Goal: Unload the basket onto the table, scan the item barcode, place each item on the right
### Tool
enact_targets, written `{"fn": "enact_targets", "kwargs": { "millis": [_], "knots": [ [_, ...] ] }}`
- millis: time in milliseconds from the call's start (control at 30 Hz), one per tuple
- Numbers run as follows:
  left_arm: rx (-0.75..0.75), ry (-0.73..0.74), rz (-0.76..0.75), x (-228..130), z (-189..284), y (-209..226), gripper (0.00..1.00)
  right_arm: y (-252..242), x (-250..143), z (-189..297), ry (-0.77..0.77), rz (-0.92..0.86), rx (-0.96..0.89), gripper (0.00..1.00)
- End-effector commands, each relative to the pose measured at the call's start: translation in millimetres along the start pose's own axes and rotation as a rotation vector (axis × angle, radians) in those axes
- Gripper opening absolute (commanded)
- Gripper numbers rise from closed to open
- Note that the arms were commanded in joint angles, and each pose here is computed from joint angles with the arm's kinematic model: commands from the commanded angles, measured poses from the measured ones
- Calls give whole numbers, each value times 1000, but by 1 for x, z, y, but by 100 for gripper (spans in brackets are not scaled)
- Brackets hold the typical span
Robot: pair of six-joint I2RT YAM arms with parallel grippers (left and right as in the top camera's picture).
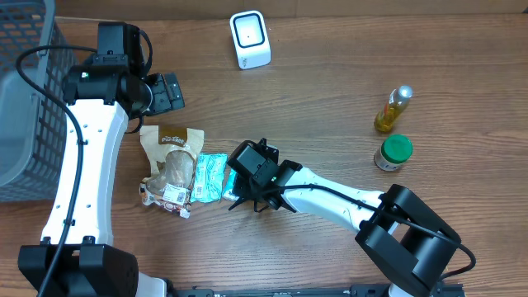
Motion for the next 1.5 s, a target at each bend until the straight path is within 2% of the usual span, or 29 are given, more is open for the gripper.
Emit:
{"fn": "enact_targets", "kwargs": {
  "millis": [0,33,100,300,667,933,1467],
  "knots": [
    [-2,-24,-12,5,5,0,100,-5,3,-2,-14,19,-16,18],
    [-2,-24,-12,5,5,0,100,-6,4,-2,-20,19,-21,18],
    [-1,-24,-12,5,5,0,100,-8,6,-2,-31,19,-34,10],
    [-2,-24,-12,5,5,0,100,-12,4,-7,-22,24,-47,4],
    [-2,-24,-12,5,5,0,100,-24,8,2,-3,116,-79,4],
    [-2,-24,-12,5,5,0,99,-47,17,13,17,62,-133,4],
    [-2,-24,-12,5,5,0,100,-61,22,15,30,57,-162,4]
  ]
}}
Point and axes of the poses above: each gripper's point midway between its finger pads, its own z axis back along the fingers, its own y axis along the line the jaws close on, x = y × z, the point moved 2 cm from there along z, back along the fingers, and after that the axes turned 11 degrees about z, right-handed, at the moved point
